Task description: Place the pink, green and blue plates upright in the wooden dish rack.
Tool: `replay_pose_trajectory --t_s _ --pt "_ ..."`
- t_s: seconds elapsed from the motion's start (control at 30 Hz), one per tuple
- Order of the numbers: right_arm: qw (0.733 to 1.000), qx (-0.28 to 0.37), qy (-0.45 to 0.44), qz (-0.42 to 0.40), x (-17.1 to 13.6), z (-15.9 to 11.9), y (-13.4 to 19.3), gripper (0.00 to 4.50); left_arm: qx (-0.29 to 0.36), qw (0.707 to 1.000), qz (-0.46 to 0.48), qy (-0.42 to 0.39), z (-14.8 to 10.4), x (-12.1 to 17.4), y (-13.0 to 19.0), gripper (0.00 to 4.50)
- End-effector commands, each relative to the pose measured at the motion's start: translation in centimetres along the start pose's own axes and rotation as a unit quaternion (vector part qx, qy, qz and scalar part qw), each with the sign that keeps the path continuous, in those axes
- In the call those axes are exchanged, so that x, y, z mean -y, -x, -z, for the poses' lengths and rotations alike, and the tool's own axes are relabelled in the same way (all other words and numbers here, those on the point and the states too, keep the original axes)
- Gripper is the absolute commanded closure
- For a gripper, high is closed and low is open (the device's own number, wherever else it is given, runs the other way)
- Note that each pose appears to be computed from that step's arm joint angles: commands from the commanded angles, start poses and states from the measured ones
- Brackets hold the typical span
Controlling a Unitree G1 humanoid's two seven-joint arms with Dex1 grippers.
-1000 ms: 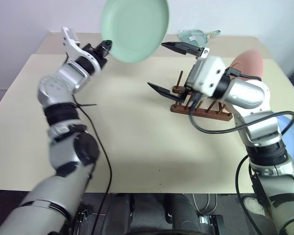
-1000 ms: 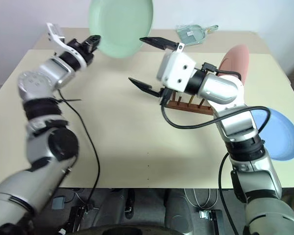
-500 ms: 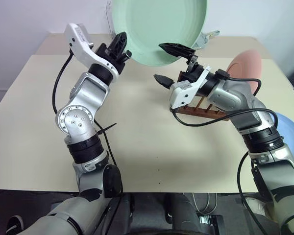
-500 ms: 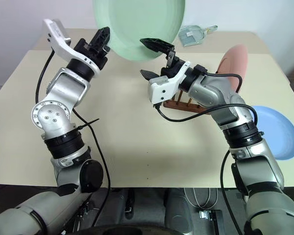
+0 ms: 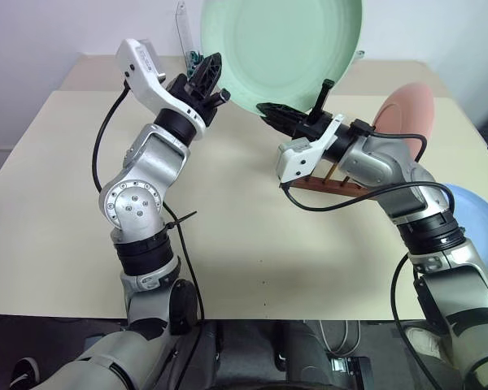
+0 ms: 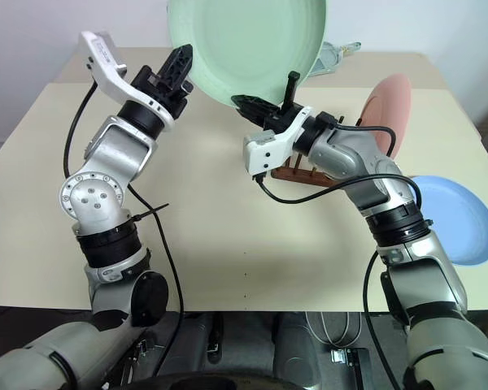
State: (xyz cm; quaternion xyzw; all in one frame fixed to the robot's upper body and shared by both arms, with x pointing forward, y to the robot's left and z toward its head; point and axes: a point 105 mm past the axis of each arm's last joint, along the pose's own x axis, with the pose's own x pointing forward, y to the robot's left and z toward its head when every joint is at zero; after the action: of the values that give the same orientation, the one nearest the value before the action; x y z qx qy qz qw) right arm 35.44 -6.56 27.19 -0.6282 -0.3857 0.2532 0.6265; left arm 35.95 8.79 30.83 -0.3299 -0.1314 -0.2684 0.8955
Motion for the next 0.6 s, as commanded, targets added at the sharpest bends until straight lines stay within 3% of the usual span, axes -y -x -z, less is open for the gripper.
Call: replay_pose_trajectory --t_s 0.03,0.13,0.37,0.43,0.5,0.57,0.6 --pt "0.999 0.000 0.008 0.049 2.7 0.0 0.2 4.46 -0.001 1.000 0.006 0.020 0.2 0.0 0.2 4.50" --pt "0.998 -0.008 0.014 0.055 3.1 0.3 0.4 4.50 -0.009 0.999 0.009 0.030 0.4 -0.1 0.2 3.46" --pt "0.991 -0.029 -0.026 0.127 6.7 1.8 1.0 4.50 0.001 0.999 0.047 0.010 -1.5 0.2 0.6 0.03" --pt "0.965 -0.002 -0.131 0.229 10.9 1.6 1.3 4.50 -0.001 0.998 0.057 -0.041 -2.5 -0.5 0.9 0.03" --pt "0.920 0.027 -0.242 0.307 13.9 2.0 2.1 4.50 -0.006 0.994 0.053 -0.096 -3.4 -1.4 0.9 0.03" --pt "0.832 0.070 -0.416 0.359 15.3 3.4 3.0 4.50 -0.006 0.984 0.068 -0.162 -4.0 -2.0 0.7 0.03" --pt "0.801 0.087 -0.465 0.366 15.5 3.7 3.3 4.50 -0.007 0.980 0.075 -0.184 -4.1 -2.2 0.7 0.03"
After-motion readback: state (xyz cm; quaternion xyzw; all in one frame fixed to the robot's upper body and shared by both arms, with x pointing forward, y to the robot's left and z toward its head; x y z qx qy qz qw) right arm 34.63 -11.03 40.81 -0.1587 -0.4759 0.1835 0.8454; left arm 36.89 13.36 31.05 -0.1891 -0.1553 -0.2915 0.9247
